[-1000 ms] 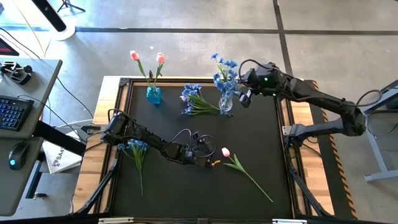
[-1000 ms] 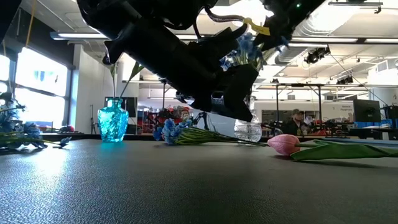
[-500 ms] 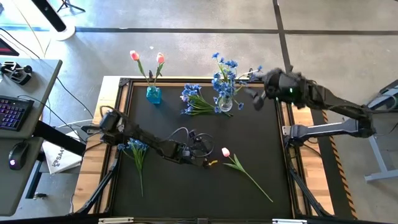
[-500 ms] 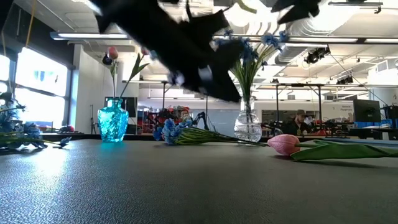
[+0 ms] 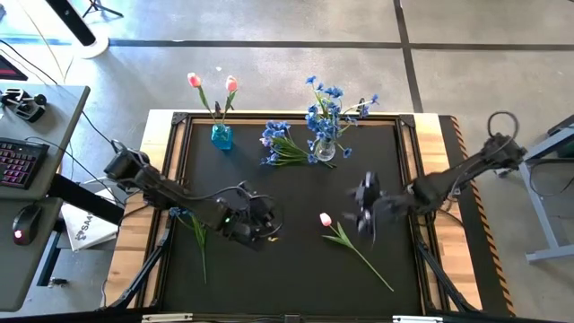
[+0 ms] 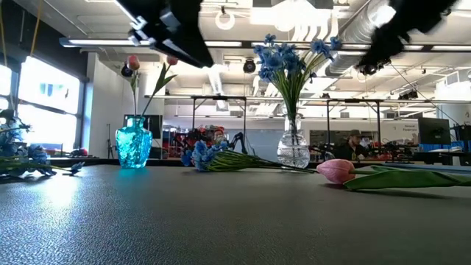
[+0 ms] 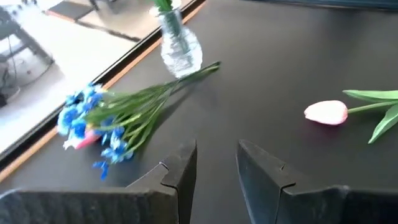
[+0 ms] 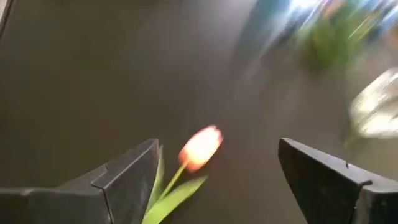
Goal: Sort flowers into vase by color
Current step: Put the pink tulip flower into the blue flower vase
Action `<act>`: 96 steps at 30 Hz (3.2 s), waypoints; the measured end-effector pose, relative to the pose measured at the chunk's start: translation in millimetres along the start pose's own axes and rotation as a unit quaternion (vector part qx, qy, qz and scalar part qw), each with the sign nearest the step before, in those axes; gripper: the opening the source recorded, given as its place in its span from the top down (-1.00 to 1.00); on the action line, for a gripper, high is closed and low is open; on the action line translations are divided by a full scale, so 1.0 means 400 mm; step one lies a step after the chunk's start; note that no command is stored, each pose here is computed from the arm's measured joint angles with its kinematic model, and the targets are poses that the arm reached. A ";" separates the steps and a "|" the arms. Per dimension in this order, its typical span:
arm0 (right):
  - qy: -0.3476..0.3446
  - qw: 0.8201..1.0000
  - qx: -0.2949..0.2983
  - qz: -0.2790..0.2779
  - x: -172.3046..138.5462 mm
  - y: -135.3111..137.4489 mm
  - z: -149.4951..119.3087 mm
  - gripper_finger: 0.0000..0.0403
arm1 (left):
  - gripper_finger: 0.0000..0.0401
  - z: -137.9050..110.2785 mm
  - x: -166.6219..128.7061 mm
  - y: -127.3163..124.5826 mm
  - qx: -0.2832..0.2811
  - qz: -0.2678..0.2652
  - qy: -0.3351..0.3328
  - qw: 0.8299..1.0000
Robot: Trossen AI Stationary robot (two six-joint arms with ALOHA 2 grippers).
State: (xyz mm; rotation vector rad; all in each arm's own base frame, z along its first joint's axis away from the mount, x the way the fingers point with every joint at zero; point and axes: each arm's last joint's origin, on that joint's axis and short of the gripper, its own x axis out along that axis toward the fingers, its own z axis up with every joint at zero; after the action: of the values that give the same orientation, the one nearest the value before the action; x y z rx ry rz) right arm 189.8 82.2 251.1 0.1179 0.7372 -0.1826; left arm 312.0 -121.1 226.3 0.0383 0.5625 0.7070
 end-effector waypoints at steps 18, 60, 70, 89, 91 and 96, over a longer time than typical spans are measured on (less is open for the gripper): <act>0.187 0.982 -0.015 0.016 0.206 0.158 -0.237 -0.53 | 0.62 -0.062 -0.002 -0.093 -0.016 -0.103 0.046 0.993; -0.391 0.888 -0.080 0.226 0.203 0.018 -0.037 0.95 | 0.70 -0.104 0.065 -0.113 0.040 -0.249 -0.235 0.939; -0.388 0.890 -0.073 0.229 0.203 0.019 -0.037 0.95 | 0.52 0.007 0.107 -0.076 0.039 -0.260 -0.340 0.903; -0.387 0.894 -0.066 0.218 0.204 0.018 -0.037 0.95 | 0.38 0.035 0.110 -0.080 0.048 -0.342 -0.363 0.865; -0.386 0.894 -0.066 0.216 0.205 0.018 -0.037 0.95 | 0.43 0.035 0.110 -0.080 0.048 -0.341 -0.364 0.865; -0.386 0.895 -0.066 0.215 0.205 0.018 -0.037 0.95 | 0.56 0.040 0.112 -0.076 0.038 -0.340 -0.368 0.865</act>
State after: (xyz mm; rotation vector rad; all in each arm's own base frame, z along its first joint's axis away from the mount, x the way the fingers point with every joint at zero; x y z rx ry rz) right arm 241.1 81.5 184.9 0.0668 -0.0851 0.2429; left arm 366.1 -114.0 211.9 0.1682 -0.1542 -0.0551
